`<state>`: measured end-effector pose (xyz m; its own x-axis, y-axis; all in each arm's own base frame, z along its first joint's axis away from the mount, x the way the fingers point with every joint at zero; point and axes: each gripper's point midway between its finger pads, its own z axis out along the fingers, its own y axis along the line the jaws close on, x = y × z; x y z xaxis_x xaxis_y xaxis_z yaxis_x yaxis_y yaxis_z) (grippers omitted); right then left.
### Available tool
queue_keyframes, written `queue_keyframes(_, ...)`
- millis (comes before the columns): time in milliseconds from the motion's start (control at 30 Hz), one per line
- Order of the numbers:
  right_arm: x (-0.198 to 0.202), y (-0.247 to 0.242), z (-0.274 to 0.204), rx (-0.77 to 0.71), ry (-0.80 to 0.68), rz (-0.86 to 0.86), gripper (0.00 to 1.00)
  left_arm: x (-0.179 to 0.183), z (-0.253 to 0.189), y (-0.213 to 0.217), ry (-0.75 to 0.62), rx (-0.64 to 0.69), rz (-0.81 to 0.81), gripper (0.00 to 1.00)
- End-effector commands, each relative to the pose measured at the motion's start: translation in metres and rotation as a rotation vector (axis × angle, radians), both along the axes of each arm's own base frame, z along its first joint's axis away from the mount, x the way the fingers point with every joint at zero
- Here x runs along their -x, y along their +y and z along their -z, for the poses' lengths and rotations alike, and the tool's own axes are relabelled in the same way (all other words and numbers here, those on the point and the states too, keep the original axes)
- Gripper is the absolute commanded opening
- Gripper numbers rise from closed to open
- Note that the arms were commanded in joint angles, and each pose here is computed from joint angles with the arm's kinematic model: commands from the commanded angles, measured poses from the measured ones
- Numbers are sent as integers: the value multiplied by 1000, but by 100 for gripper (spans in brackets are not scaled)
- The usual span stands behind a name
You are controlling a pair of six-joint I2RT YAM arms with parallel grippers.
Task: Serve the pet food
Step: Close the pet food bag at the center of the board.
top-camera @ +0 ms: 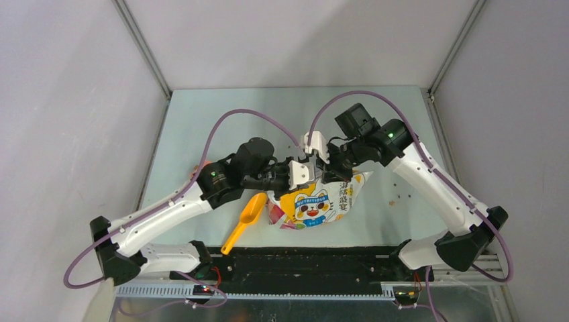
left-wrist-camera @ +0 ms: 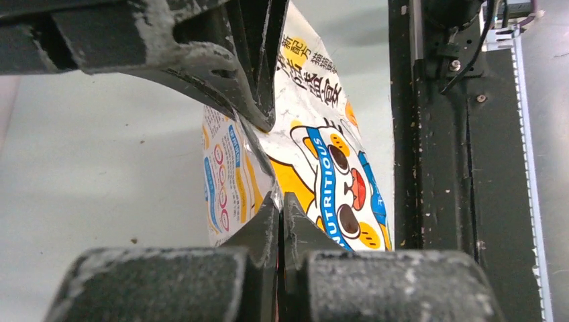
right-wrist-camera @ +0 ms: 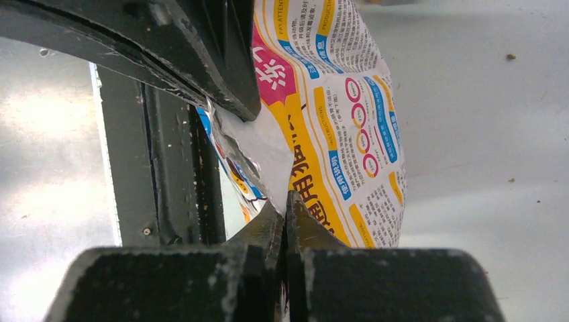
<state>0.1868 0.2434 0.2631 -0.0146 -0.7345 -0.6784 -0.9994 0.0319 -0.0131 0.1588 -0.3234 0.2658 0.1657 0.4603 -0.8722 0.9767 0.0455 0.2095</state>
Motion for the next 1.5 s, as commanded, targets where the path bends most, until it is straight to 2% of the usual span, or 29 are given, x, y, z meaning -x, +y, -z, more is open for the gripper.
queue_keyframes(0, 5, 16, -73, -255, -122, -65, 0, 5, -2, 3, -20, -18, -9, 0)
queue_keyframes(100, 7, 4, -57, -178, -169, -120, 0, 6, -8, 6, -36, 12, -16, 0)
queue_keyframes(167, 8, -10, -36, -79, -201, -154, 23, 9, -15, 8, -48, 37, -9, 0)
queue_keyframes(233, 5, -22, -11, 25, -203, -161, 35, 12, -24, 9, -58, 67, 1, 0)
queue_keyframes(300, -2, -30, -2, 82, -210, -133, 40, 15, -29, 9, -61, 80, 13, 0)
queue_keyframes(400, -10, -36, 0, 121, -245, -122, 37, 16, -30, 10, -59, 78, 16, 0)
queue_keyframes(467, -11, -38, -3, 118, -262, -126, 19, 15, -29, 10, -59, 74, 8, 0)
queue_keyframes(500, -11, -38, -5, 112, -270, -124, 3, 14, -29, 11, -60, 73, 4, 0)
queue_keyframes(567, -10, -39, -11, 94, -276, -118, 0, 14, -29, 10, -61, 75, 5, 0)
queue_keyframes(667, -12, -42, -18, 81, -294, -94, 0, 16, -30, 10, -57, 78, 16, 0)
queue_keyframes(733, -18, -47, -20, 86, -321, -57, 15, 17, -31, 11, -57, 79, 17, 0)
queue_keyframes(767, -20, -53, -19, 102, -333, -39, 27, 17, -32, 11, -59, 81, 17, 0)
queue_keyframes(833, -22, -62, -15, 128, -344, -34, 33, 19, -33, 12, -60, 85, 20, 0)
queue_keyframes(933, -20, -72, -10, 159, -325, -36, 31, 20, -33, 13, -63, 87, 27, 0)
queue_keyframes(967, -21, -75, -9, 165, -321, -30, 19, 20, -34, 13, -65, 88, 26, 0)
queue_keyframes(1033, -22, -77, -9, 174, -309, -19, 1, 20, -34, 14, -68, 86, 23, 0)
queue_keyframes(1067, -23, -76, -11, 169, -306, -15, 0, 19, -35, 15, -70, 88, 21, 0)
queue_keyframes(1233, -32, -78, -14, 162, -292, 40, 0, 19, -36, 17, -79, 95, 13, 0)
queue_keyframes(1300, -37, -80, -15, 161, -313, 66, 15, 19, -36, 19, -85, 96, 11, 0)
queue_keyframes(1333, -37, -84, -12, 174, -316, 67, 27, 19, -38, 20, -89, 100, 10, 0)
queue_keyframes(1400, -35, -90, -4, 206, -329, 37, 34, 20, -39, 21, -96, 106, 9, 0)
queue_keyframes(1467, -35, -98, 5, 241, -339, 21, 31, 21, -40, 22, -101, 111, 10, 0)
